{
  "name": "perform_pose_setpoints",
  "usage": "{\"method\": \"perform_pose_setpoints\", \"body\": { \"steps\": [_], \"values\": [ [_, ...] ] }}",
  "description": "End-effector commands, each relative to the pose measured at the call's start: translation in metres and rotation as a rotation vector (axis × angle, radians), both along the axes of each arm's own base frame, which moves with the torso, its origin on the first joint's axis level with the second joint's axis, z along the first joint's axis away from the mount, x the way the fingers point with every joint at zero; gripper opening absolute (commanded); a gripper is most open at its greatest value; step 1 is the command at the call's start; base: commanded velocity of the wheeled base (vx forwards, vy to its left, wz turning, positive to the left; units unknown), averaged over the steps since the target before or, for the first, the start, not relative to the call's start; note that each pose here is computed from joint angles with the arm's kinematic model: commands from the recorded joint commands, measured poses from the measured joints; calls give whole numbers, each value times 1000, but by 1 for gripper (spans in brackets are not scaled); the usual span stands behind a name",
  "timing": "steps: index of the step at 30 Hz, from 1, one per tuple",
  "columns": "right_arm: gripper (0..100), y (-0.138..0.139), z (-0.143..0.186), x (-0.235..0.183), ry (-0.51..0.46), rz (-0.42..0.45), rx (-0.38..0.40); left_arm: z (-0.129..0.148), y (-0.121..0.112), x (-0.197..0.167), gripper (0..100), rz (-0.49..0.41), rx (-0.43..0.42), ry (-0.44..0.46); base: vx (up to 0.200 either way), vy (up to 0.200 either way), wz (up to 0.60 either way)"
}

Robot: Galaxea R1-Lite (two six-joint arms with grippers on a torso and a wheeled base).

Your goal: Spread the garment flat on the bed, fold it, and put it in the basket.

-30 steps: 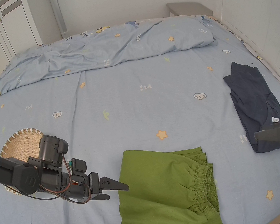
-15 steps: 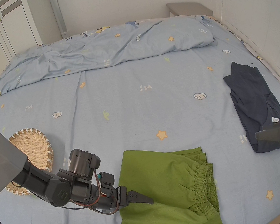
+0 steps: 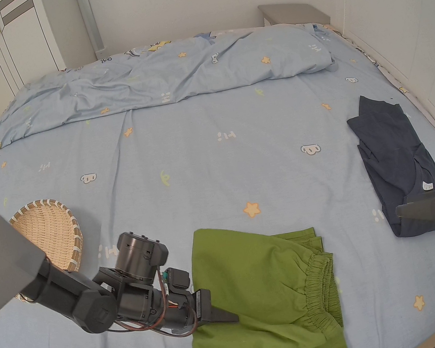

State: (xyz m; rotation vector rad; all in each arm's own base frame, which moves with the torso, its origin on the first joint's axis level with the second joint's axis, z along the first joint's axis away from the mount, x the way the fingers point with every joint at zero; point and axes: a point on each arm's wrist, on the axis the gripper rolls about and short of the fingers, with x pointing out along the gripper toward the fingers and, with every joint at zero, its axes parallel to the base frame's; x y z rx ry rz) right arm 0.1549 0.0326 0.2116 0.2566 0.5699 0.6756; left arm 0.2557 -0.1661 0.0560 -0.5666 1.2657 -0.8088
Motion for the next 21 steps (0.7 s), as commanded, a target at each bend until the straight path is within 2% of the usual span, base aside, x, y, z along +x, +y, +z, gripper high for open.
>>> {"method": "perform_pose_setpoints", "body": {
  "steps": [1,2,3,5,11,15,21],
  "values": [
    [100,0,-1,1,4,-2,-1,62,33,4,0,102,-64,-115,0,0,0],
    [100,0,0,1,2,0,0,63,34,4,0,105,-64,-115,0,0,0],
    [100,0,-1,1,4,0,-1,83,45,7,0,138,-61,-125,0,0,0],
    [100,0,0,1,2,-2,-1,104,60,10,0,164,-31,-130,0,0,0],
    [100,0,1,0,-2,-2,0,140,98,9,0,146,92,-131,0,0,0],
    [100,0,1,0,-5,-2,0,151,104,8,0,143,116,-99,0,0,0],
    [100,0,1,-1,-5,-2,0,154,111,10,0,172,117,-99,0,200,0]
  ]
}}
